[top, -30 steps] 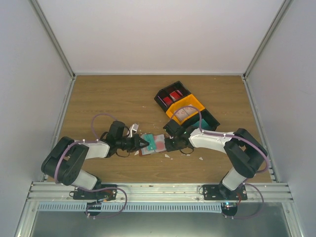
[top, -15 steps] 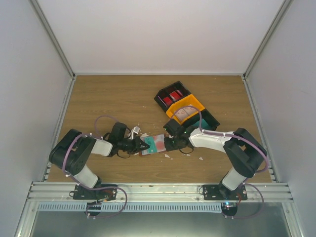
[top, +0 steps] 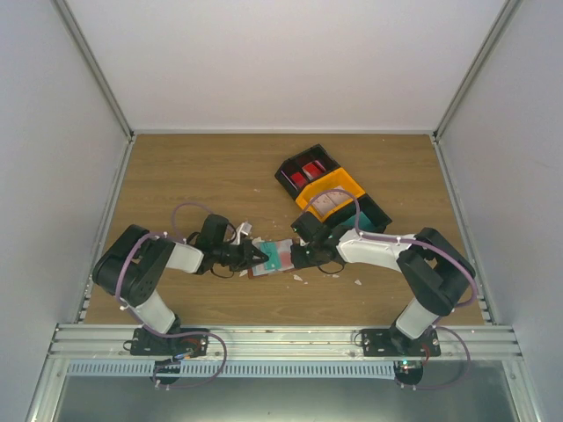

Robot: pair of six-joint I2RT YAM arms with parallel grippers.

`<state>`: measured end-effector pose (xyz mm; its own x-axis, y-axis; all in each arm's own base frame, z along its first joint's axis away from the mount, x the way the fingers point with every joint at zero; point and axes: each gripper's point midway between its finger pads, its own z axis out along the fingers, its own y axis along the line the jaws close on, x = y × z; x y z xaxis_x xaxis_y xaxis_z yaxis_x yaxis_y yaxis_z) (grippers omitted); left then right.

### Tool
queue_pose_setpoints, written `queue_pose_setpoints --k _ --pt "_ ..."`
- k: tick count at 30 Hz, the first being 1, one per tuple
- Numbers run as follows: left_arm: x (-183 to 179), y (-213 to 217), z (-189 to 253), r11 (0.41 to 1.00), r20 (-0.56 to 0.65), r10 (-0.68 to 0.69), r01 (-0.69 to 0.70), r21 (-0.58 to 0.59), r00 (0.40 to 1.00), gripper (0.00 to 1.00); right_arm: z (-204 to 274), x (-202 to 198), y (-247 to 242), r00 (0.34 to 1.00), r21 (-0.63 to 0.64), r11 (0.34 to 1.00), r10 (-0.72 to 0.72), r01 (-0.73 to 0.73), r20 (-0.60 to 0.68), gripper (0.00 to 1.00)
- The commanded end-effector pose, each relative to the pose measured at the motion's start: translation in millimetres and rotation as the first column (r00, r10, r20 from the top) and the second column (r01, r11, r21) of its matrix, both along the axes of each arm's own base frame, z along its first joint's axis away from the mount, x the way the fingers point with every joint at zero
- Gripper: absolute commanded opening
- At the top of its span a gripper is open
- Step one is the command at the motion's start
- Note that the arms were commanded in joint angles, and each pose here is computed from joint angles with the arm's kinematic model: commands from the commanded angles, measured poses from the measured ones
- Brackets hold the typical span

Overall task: Put the credit cards into the card holder
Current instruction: Insert the credit card into the card holder.

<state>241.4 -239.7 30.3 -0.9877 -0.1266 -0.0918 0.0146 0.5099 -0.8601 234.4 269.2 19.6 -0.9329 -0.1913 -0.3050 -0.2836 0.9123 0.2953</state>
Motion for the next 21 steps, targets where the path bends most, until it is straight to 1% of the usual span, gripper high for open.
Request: queue_pose_setpoints --k 1,9,15,21 --pt "3.8 -3.5 -2.5 1.000 -0.023 -0.005 0.005 0.011 1.000 0.05 -30.4 -27.9 -19.2 0.992 -0.068 0.998 -0.013 0.004 -0.126 0.29" --pt "-5.0 -16.4 -6.4 0.999 -0.100 -0.047 0.047 0.006 0.994 0.07 -29.0 -27.9 -18.1 0.992 -0.058 0.998 -0.015 0.008 -0.126 0.29" --pt "-10.9 -27.6 -6.8 0.997 -0.127 -0.072 0.074 0.006 0.989 0.08 -28.8 -28.3 -17.4 0.992 -0.050 0.999 -0.018 0.012 -0.129 0.29" --pt "-11.0 -30.5 -8.1 0.998 -0.123 -0.067 0.069 0.014 0.990 0.08 -28.4 -28.1 -15.7 0.991 -0.042 0.999 -0.015 0.010 -0.130 0.28"
